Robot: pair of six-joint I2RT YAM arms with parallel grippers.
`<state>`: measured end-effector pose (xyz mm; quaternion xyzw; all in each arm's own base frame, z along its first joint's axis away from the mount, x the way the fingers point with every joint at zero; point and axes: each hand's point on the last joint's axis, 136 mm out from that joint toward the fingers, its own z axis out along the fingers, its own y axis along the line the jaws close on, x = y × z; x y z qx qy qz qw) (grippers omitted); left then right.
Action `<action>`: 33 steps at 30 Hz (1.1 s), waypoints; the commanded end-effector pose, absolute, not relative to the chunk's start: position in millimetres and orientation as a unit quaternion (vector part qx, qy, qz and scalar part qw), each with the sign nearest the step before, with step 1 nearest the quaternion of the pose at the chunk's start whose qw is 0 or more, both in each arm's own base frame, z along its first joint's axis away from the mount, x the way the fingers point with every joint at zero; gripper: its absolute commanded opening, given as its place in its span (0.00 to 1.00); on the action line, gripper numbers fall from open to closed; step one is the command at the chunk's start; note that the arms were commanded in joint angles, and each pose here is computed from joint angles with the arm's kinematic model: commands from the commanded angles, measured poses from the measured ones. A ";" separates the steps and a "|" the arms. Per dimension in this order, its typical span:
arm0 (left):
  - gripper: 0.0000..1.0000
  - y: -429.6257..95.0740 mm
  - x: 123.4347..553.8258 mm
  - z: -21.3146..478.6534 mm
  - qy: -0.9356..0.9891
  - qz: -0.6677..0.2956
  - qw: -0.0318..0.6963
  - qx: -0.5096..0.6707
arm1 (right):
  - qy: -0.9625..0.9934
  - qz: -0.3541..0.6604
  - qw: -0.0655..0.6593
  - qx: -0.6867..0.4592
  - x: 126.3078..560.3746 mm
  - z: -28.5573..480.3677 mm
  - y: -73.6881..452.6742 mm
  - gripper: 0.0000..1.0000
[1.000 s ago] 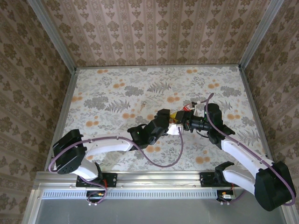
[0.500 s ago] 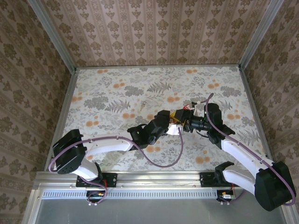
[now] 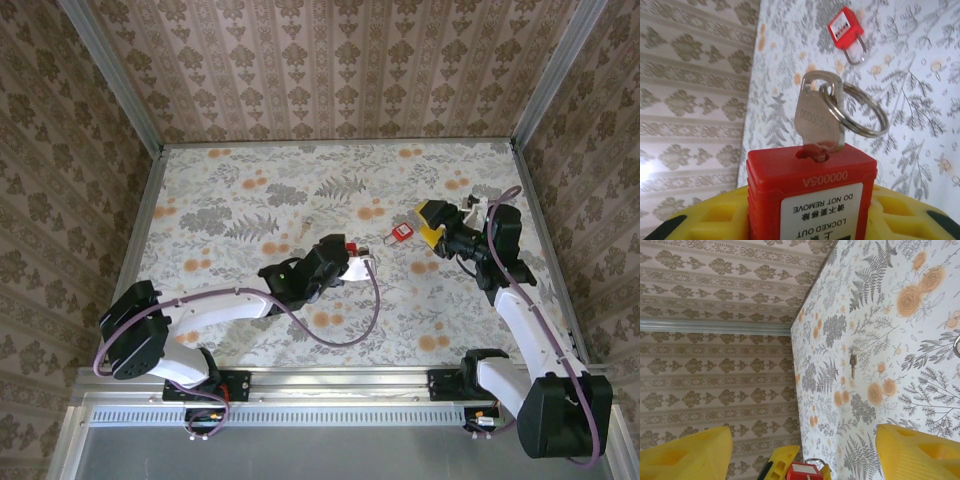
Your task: Unlock with the key
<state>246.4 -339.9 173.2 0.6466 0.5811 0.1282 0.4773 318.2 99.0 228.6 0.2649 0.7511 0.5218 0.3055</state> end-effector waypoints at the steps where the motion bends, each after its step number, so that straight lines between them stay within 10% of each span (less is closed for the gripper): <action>1: 0.29 -326.6 240.2 150.0 0.613 0.108 0.428 0.655 | 0.760 0.514 0.300 0.262 312.5 215.8 98.9 0.76; 33: 0.37 -329.8 245.7 15.6 0.687 -0.010 0.208 0.696 | 0.818 0.409 0.320 0.247 313.8 161.8 79.8 0.76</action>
